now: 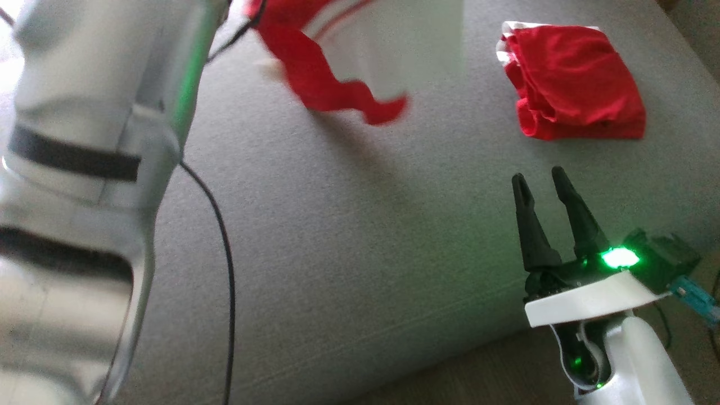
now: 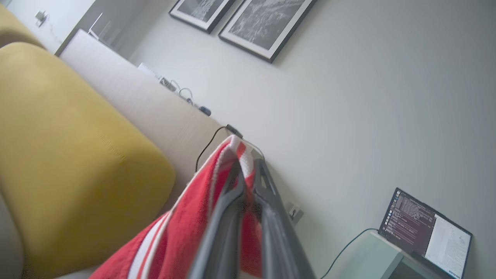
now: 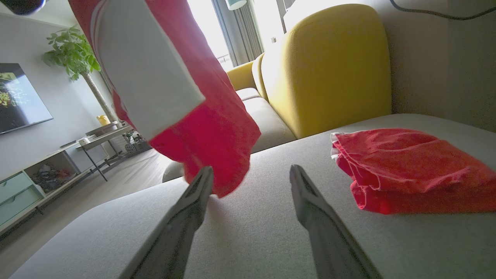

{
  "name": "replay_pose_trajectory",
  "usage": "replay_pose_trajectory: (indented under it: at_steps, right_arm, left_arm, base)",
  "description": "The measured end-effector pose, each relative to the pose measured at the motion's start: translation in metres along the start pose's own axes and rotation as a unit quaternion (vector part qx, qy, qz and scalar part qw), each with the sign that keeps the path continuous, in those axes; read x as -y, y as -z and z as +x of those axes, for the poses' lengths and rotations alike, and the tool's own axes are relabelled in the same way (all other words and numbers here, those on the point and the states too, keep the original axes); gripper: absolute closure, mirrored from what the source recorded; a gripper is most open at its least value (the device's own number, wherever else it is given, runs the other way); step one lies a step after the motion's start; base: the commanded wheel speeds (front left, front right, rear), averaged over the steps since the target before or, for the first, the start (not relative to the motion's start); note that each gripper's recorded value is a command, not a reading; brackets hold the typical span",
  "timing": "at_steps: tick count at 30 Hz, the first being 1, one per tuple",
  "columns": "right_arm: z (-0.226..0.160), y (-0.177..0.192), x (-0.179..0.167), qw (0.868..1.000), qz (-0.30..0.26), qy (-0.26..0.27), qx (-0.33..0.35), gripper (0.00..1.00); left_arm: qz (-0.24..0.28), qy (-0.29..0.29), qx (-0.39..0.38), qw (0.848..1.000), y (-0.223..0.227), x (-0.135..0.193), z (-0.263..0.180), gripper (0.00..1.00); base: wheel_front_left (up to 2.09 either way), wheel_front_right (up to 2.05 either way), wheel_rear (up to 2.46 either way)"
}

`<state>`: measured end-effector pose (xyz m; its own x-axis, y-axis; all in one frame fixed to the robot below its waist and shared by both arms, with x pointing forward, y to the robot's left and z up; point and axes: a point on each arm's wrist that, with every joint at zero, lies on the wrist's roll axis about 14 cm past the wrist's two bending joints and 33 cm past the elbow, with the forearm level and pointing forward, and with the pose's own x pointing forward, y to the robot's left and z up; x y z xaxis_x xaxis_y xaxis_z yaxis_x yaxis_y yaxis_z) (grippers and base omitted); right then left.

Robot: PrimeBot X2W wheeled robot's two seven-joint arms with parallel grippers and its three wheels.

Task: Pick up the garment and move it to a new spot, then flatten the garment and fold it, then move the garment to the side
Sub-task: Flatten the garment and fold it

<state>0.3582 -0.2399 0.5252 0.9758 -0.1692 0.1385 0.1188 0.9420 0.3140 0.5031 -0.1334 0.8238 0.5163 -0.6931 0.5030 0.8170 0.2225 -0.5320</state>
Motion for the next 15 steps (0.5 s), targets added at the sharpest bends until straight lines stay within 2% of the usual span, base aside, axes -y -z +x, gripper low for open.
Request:
replay_pose_trajectory:
  at_steps: [3, 6, 8, 10, 15]
  right_arm:
    - [0.000, 0.005, -0.004, 1.000, 0.003, -0.006, -0.006, 0.00]
    - [0.000, 0.013, -0.009, 1.000, 0.001, -0.014, -0.017, 0.00]
    - [0.003, 0.018, -0.016, 0.999, -0.002, -0.025, -0.023, 0.00]
    - [0.008, 0.022, -0.024, 0.999, -0.005, -0.038, -0.026, 0.00]
    - [0.019, 0.033, -0.042, 0.997, -0.013, -0.068, -0.036, 0.00]
  left_arm:
    - [-0.022, -0.039, -0.032, 0.998, 0.018, -0.031, -0.027, 1.00]
    - [-0.042, -0.129, -0.075, 0.988, 0.050, -0.094, -0.088, 1.00]
    - [-0.058, -0.205, -0.100, 0.972, 0.072, -0.136, -0.145, 1.00]
    - [-0.072, -0.268, -0.123, 0.953, 0.090, -0.164, -0.202, 1.00]
    - [-0.055, -0.359, -0.157, 0.918, 0.101, -0.194, -0.297, 1.00]
  base:
    - [0.00, 0.00, 0.00]
    - [0.00, 0.00, 0.00]
    - [0.00, 0.00, 0.00]
    - [0.00, 0.00, 0.00]
    - [0.00, 0.00, 0.00]
